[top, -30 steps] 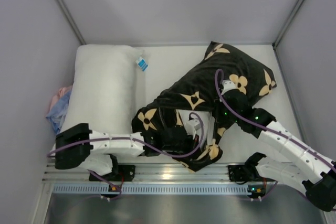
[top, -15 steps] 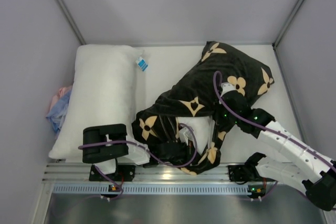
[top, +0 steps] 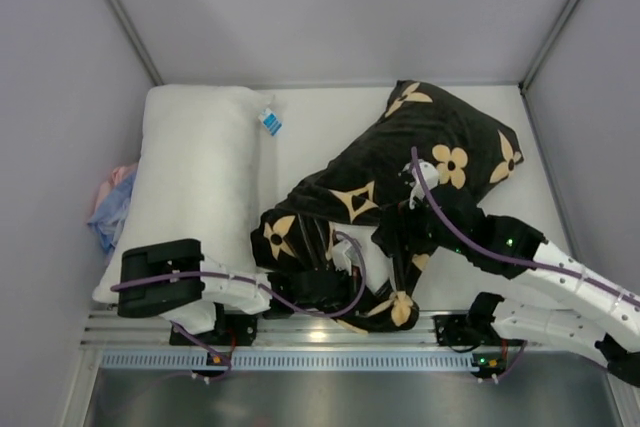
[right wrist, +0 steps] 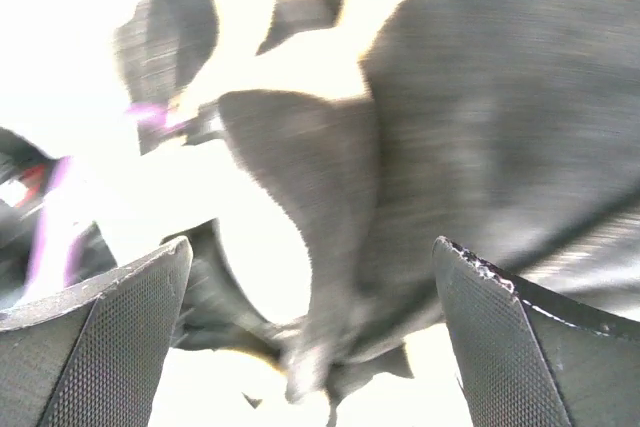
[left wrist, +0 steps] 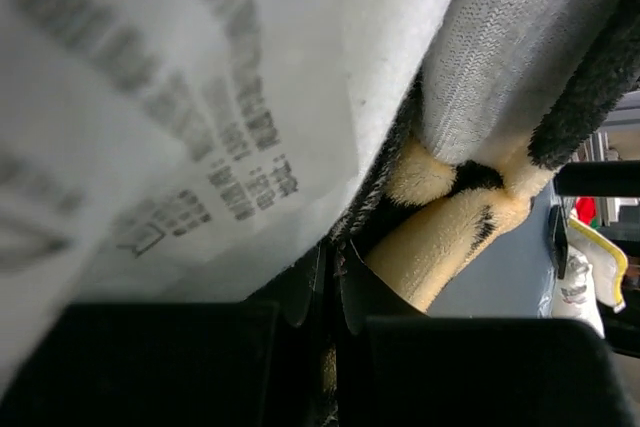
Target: Remove the pillowcase from the pillow
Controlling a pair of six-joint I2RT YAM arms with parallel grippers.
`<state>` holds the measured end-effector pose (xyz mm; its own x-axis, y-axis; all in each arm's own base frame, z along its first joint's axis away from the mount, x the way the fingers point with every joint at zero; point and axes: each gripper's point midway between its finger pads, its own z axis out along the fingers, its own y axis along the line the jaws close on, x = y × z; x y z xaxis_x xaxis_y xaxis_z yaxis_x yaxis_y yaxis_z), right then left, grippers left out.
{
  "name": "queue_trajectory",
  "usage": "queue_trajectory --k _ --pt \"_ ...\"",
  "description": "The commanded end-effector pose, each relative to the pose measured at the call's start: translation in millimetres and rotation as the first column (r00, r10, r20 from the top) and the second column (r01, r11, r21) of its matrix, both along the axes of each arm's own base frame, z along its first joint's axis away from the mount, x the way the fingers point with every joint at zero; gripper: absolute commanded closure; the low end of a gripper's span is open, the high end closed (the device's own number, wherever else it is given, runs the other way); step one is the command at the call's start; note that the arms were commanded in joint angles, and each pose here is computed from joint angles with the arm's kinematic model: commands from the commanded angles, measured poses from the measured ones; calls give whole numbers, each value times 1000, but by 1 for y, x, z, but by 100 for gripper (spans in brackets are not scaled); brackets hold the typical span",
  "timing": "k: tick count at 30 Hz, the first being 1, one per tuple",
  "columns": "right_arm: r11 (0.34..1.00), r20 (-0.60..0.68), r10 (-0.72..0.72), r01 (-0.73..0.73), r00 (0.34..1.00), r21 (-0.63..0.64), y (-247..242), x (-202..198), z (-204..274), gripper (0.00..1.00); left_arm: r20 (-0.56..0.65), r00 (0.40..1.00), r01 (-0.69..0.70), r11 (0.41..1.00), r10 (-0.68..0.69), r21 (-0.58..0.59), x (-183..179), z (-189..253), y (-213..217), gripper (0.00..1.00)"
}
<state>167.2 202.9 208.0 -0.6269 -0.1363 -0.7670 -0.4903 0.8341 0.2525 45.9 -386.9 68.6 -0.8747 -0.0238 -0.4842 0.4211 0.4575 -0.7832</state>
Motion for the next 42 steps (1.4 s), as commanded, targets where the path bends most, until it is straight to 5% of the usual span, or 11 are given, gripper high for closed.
queue_trajectory --k 1,8,10,11,12,16,21,27,33,42 --pt "999 24 16 -17 1000 37 9 -23 26 1 -13 1000 -12 972 15 233 -6 -40 44 100" --pt "976 28 157 -159 987 151 41 -70 36 0 -16 997 -66 981 71 184 -4 -21 70 97" --pt "972 19 178 -179 984 155 43 -74 31 1 -20 997 -71 983 76 172 -5 -21 80 80" --pt "969 23 188 -189 982 161 45 -75 32 1 -16 997 -76 988 79 134 -5 -10 81 54" --pt "967 19 198 -198 980 161 46 -76 29 0 -9 997 -74 989 75 126 -6 -7 83 41" --pt "935 30 270 -270 962 230 57 -87 39 1 44 999 -23 999 21 45 -16 18 84 7" --pt "921 59 296 -302 953 246 64 -88 48 4 145 989 11 999 -5 -41 -16 57 79 1" --pt "933 61 275 -282 960 222 64 -83 42 9 178 907 -403 908 381 113 44 62 142 1" --pt "940 52 277 -282 959 191 67 -81 34 10 191 868 -457 888 457 -48 56 113 163 1" --pt "866 23 434 -425 900 263 115 -104 42 25 121 848 -525 848 515 68 56 70 178 1"
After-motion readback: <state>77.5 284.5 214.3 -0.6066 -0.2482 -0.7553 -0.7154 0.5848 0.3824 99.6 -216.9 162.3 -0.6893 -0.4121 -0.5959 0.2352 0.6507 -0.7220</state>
